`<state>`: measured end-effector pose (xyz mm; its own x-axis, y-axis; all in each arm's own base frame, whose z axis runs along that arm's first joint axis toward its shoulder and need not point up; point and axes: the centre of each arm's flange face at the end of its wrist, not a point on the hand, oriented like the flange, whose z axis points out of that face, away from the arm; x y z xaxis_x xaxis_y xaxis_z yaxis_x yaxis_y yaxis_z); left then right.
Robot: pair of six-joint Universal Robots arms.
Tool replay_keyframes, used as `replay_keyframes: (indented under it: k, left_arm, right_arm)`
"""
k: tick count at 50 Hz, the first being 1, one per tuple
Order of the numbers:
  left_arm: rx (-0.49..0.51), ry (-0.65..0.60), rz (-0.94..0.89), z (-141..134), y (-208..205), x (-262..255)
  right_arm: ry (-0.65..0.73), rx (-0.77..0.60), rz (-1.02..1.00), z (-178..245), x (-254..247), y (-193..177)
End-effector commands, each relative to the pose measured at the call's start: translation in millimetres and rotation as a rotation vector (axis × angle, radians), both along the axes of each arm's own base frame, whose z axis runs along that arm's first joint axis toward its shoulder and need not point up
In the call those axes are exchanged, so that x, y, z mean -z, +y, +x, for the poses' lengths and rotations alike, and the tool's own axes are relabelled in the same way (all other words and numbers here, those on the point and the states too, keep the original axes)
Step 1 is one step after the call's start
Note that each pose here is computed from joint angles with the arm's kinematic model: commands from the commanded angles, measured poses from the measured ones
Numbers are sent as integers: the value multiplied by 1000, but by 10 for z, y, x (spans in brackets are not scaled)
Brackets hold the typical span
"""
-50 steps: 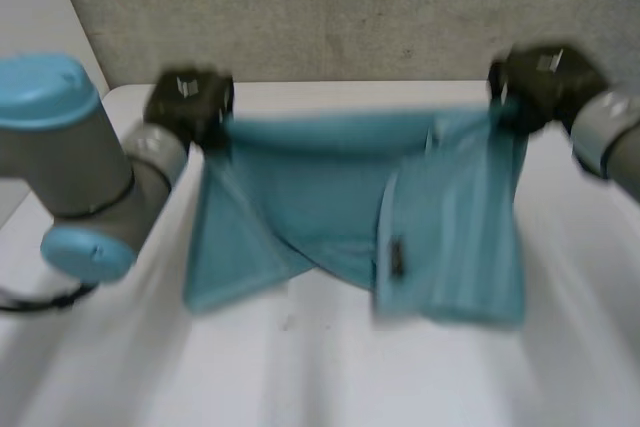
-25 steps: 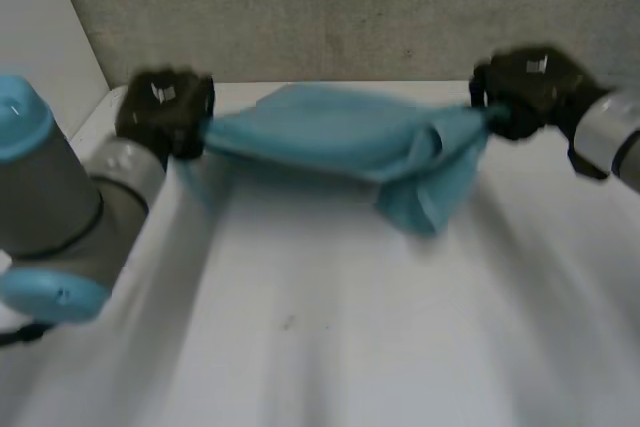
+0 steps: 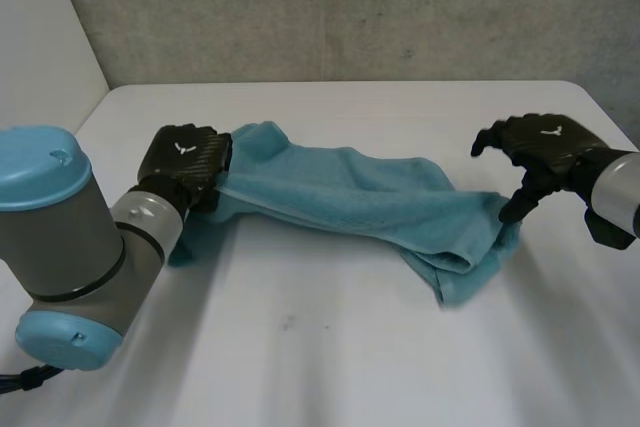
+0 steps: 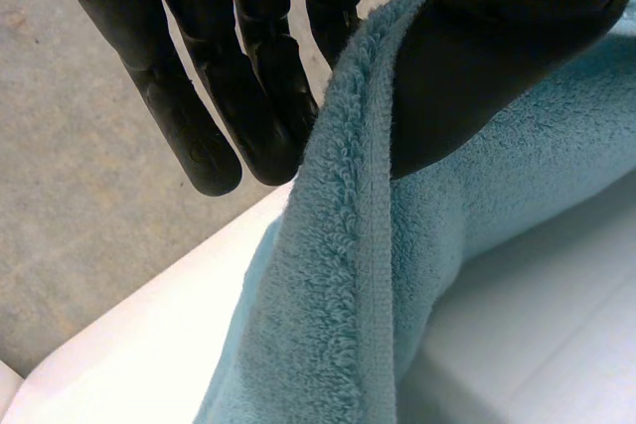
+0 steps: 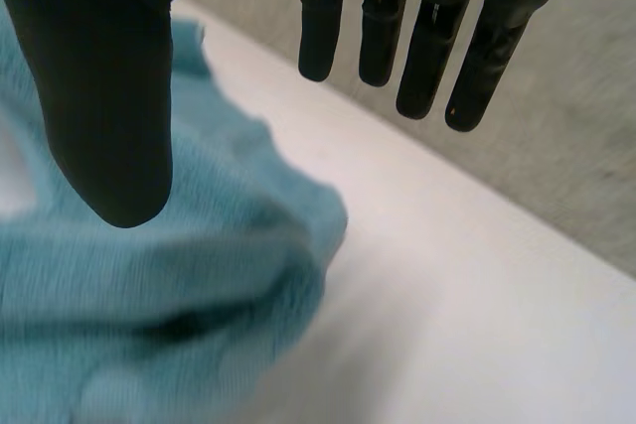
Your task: Fold the laundry
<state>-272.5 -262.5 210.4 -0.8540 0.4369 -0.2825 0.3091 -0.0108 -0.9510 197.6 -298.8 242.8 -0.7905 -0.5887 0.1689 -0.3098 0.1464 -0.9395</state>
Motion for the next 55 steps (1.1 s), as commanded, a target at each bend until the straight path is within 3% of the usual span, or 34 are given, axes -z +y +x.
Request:
replay_keyframes:
  k: [1, 5, 11, 20, 27, 34, 55]
  left_arm:
    - [-8, 9, -11, 3, -39, -39]
    - [-7, 12, -10, 2, -39, -39]
    - [-7, 16, -15, -5, -43, -64]
    - [-1, 39, -58, -19, -22, -241]
    - [-3, 58, -51, -17, -16, -255]
    - [-9, 67, -30, 5, -19, -211]
    - [-25, 63, -21, 47, -77, -169]
  right_arm:
    - [-161, 95, -10, -55, -130, 434]
    - [-202, 106, 42, -13, -50, 634]
    - [-190, 5, 64, 333, 149, 1003]
    - [-105, 69, 31, 545, 473, 1121]
    - [-7, 74, -16, 579, 657, 1035]
    - [10, 77, -133, 608, 685, 883]
    - [93, 148, -167, 502, 964, 560]
